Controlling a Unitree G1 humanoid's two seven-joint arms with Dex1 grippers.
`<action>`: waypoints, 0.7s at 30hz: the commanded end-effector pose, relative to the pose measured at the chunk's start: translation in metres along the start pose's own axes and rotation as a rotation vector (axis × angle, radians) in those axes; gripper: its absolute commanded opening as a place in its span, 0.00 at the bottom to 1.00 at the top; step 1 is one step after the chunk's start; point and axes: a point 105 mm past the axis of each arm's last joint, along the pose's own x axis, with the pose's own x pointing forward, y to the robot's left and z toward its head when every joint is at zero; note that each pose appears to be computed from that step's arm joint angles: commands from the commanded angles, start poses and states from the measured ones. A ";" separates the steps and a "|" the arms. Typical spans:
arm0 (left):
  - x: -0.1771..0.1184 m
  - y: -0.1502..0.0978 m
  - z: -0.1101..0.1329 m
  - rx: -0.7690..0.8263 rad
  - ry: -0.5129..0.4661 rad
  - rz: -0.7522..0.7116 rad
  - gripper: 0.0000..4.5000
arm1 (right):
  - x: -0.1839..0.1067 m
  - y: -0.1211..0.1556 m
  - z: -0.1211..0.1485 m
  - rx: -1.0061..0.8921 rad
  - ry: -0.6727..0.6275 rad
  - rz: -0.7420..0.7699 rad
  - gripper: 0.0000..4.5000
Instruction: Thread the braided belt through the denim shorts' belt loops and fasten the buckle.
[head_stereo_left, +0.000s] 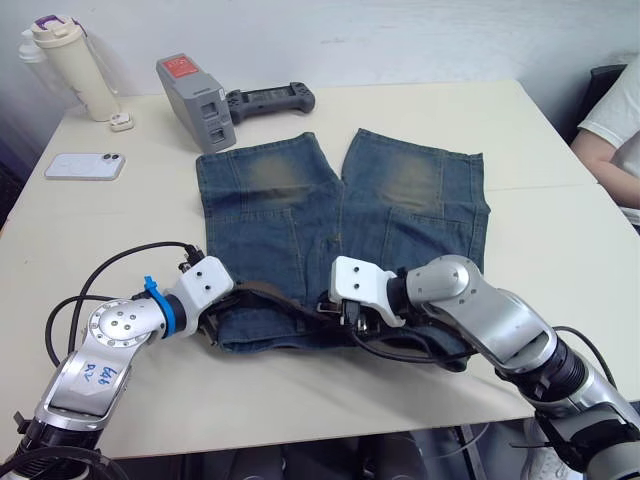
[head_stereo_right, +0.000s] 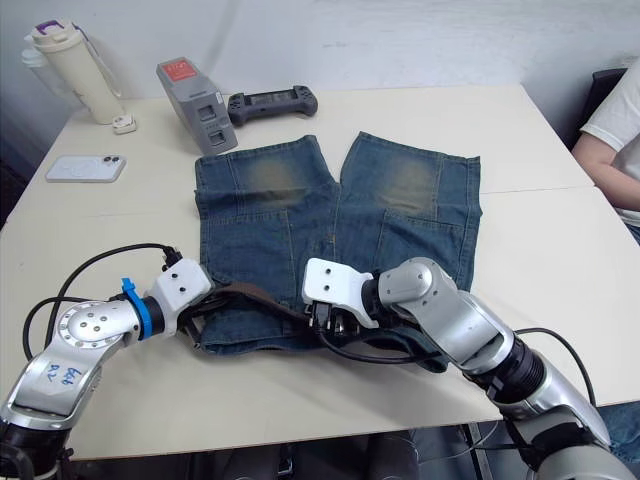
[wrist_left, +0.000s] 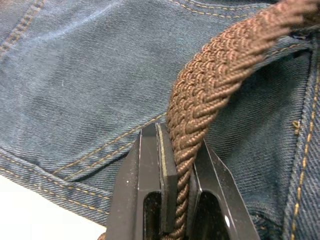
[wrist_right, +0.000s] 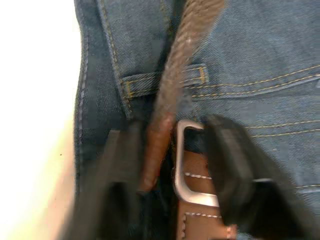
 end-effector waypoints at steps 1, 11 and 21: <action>-0.003 0.000 0.007 0.030 -0.026 -0.002 0.00 | -0.007 0.002 0.023 -0.031 -0.080 -0.003 0.03; -0.010 -0.005 -0.005 -0.135 -0.008 -0.058 0.00 | -0.023 -0.007 0.050 0.027 -0.199 0.001 0.01; -0.082 0.049 0.022 -0.811 -0.359 -0.004 0.85 | -0.008 -0.051 0.033 -0.151 -0.053 -0.222 0.00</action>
